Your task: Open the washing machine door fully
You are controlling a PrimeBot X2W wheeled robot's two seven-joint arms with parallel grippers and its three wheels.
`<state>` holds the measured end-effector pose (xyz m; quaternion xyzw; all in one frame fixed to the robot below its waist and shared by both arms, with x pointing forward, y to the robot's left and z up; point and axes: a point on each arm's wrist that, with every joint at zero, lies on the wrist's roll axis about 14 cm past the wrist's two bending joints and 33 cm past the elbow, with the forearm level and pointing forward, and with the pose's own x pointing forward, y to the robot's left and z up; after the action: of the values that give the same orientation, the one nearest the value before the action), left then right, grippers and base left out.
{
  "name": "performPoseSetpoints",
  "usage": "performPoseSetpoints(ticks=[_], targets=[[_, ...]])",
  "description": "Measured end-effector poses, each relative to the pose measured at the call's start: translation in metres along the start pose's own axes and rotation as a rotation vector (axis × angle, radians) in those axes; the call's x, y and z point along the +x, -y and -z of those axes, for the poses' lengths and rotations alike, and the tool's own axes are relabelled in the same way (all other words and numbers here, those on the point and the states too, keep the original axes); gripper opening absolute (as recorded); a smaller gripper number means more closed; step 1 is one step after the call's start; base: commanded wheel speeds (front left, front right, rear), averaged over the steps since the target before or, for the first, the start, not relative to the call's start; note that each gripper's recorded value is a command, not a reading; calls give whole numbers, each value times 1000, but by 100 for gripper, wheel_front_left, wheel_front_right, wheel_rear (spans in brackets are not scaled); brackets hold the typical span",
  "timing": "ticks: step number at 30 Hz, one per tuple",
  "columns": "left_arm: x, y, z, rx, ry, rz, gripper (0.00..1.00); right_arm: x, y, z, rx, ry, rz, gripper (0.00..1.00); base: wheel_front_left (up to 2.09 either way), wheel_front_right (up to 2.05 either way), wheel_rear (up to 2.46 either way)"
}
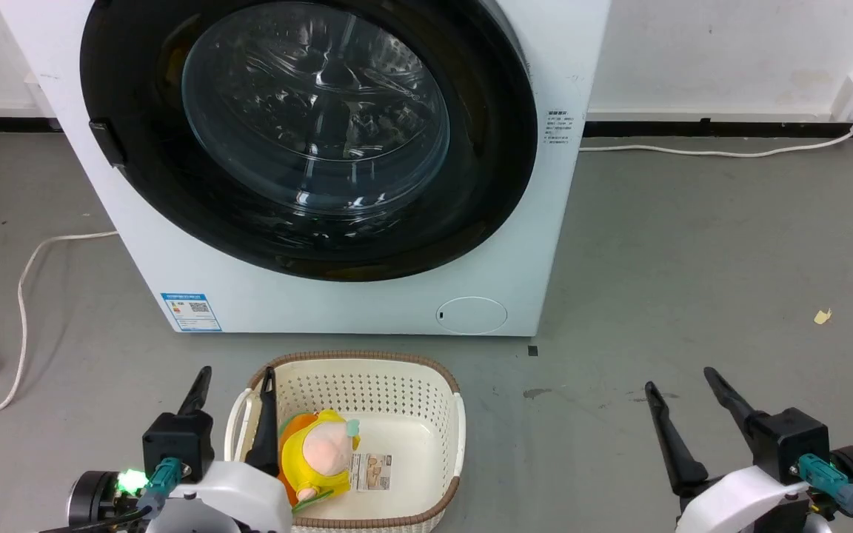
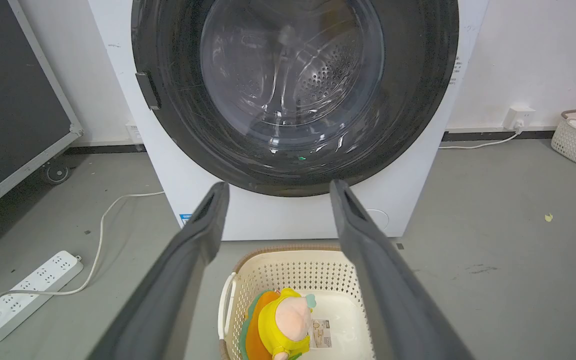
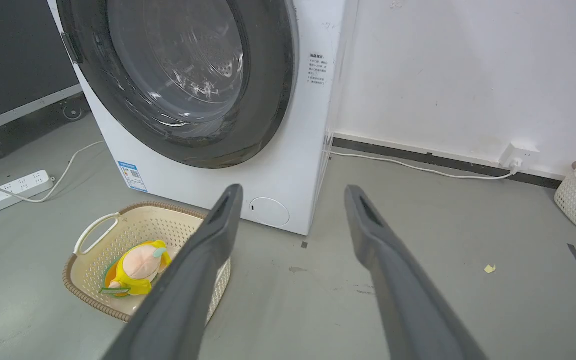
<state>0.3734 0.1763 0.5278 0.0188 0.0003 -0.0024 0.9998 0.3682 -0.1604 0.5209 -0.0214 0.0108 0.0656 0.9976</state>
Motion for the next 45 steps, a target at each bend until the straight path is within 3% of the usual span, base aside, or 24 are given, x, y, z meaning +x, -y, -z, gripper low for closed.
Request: performPoseSetpoints(ticks=[25,45], targets=[[0,6,8,-21,2,12,100,8,-3,0,54,30,-19,100,0,0,0],[20,5,22,-43,-10,-7,100,85,-3,-35,151,118,-106,100,0,0,0]])
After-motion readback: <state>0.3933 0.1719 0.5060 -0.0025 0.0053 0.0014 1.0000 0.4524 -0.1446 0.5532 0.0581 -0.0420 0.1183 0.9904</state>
